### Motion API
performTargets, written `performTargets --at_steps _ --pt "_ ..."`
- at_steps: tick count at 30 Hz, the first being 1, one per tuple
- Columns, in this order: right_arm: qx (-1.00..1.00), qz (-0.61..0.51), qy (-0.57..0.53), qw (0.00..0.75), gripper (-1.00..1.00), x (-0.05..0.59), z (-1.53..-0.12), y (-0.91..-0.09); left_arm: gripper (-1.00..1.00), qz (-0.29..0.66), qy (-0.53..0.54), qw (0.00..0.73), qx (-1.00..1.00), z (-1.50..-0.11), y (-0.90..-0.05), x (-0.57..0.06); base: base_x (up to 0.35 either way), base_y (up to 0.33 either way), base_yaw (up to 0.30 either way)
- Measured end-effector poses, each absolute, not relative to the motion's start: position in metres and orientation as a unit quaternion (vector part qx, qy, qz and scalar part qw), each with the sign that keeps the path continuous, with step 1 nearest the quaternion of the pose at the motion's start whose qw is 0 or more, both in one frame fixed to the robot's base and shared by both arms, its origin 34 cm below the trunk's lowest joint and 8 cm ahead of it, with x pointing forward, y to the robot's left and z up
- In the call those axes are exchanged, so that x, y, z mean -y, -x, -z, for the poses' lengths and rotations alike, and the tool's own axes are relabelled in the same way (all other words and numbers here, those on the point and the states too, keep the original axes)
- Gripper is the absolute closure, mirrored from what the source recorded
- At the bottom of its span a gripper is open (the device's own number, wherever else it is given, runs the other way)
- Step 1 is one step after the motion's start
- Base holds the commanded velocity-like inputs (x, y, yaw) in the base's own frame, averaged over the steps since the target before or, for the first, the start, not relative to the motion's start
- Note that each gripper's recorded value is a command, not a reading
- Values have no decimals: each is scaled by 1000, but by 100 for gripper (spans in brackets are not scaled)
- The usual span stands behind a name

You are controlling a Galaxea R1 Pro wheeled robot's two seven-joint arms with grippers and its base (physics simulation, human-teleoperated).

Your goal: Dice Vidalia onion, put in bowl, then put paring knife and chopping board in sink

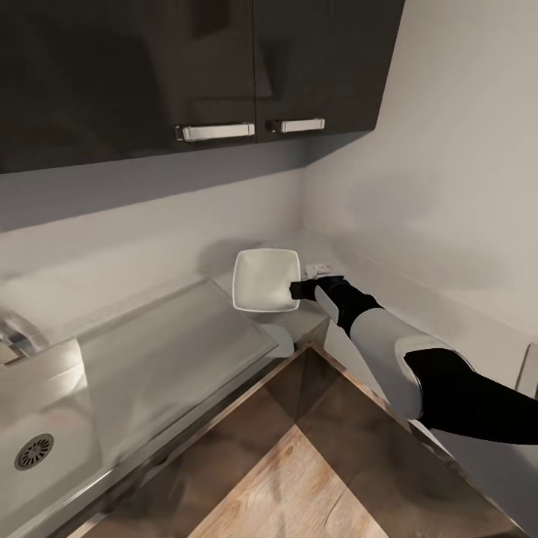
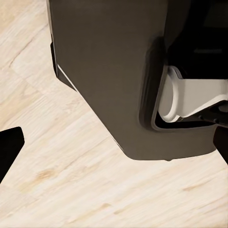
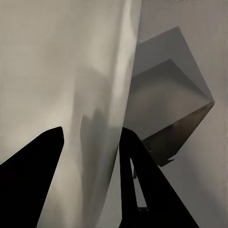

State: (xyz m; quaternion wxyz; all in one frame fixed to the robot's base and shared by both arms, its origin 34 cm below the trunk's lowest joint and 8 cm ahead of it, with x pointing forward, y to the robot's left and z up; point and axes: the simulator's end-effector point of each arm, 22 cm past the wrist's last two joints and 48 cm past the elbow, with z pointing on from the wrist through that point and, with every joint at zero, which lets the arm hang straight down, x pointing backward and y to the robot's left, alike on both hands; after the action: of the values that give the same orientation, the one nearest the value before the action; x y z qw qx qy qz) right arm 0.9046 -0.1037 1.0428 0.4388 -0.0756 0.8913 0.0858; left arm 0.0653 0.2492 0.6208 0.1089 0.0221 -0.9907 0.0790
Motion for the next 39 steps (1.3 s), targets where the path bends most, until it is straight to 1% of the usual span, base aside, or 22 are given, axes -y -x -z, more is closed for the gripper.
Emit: performTargets --at_steps 11,24,39 --pt "-891 -86 76 439 100 104 -1043 -905 -100 -79 -22 109 991 -621 -65 -249 -26 0 0" --pt "-892 -87 76 438 100 103 -1042 -905 -100 -79 -22 109 991 -621 -66 -250 -293 0 0" --pt "-892 -89 76 437 100 103 -1042 -904 -100 -73 -22 109 991 -621 -65 -259 -19 0 0"
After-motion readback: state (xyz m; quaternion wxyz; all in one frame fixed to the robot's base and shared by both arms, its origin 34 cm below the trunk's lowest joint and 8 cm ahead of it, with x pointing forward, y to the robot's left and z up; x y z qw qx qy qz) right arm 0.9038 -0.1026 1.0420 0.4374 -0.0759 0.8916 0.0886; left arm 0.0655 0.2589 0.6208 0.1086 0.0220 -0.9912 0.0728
